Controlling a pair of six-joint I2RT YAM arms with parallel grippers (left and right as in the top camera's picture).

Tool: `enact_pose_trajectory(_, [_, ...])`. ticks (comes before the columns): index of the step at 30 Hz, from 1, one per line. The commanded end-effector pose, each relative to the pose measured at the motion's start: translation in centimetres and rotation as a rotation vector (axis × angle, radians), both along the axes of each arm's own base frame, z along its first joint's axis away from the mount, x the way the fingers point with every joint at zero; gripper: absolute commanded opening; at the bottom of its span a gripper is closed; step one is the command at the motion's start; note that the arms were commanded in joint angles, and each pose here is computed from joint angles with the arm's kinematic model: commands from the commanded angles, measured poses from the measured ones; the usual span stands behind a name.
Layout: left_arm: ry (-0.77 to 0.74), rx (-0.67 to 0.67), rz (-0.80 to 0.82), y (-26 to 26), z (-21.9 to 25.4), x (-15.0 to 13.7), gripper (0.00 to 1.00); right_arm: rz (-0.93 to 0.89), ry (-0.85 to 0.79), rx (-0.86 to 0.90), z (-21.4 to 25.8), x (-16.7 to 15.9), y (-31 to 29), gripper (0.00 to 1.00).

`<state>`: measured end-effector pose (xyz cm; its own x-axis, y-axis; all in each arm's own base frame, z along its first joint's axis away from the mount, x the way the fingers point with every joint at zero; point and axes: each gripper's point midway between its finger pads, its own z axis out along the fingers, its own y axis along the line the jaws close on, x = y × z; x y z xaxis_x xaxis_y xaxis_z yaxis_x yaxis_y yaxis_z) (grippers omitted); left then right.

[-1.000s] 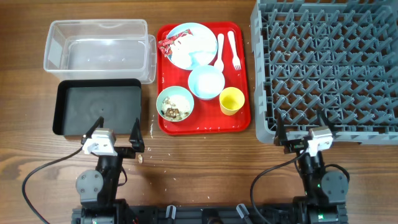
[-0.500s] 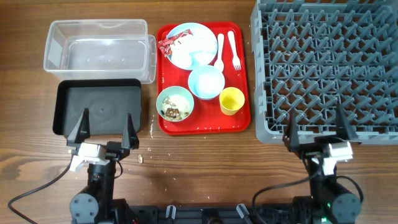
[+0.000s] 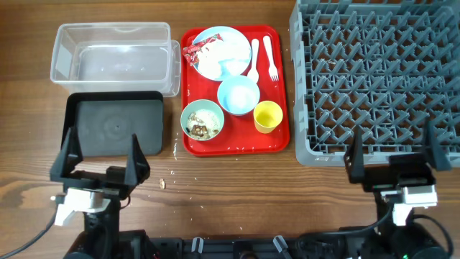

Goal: Sort waste into correct bins and load items into the dishwasher rack

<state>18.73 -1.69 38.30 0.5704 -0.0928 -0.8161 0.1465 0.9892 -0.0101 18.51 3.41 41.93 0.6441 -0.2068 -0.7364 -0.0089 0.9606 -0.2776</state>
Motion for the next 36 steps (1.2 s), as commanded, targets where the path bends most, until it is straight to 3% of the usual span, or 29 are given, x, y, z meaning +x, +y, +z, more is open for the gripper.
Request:
enact_pose_trajectory(1, [-0.001, 0.006, 0.002, 0.0, 3.3, 0.5, 1.00, 0.023, 0.008, -0.075, 2.4, 1.2, 1.2, 1.00])
enact_pose_trajectory(6, [0.110, 0.000, 0.000, 0.2, 5.8, 4.0, 1.00, 0.110, 0.134, -0.131, 3.8, 4.7, 2.9, 1.00])
enact_pose_trajectory(16, [0.590, 0.006, -0.106, -1.0, 6.7, 14.4, 1.00, 0.183, 0.598, -0.142, 2.3, 11.2, 4.0, 1.00])
enact_pose_trajectory(23, [0.927, -0.018, -0.134, -1.4, 5.1, 20.7, 1.00, 0.219, 0.853, -0.054, -0.3, 13.4, 4.1, 1.00])
enact_pose_trajectory(30, [1.221, 0.106, -0.173, -5.6, -0.3, 26.1, 1.00, 0.272, 1.049, -0.004, -4.2, 14.0, 4.8, 1.00])
enact_pose_trajectory(36, [1.410, 0.194, -0.243, -11.4, -8.2, 28.4, 1.00, 0.300, 1.191, 0.019, -7.3, 13.5, 5.2, 1.00])
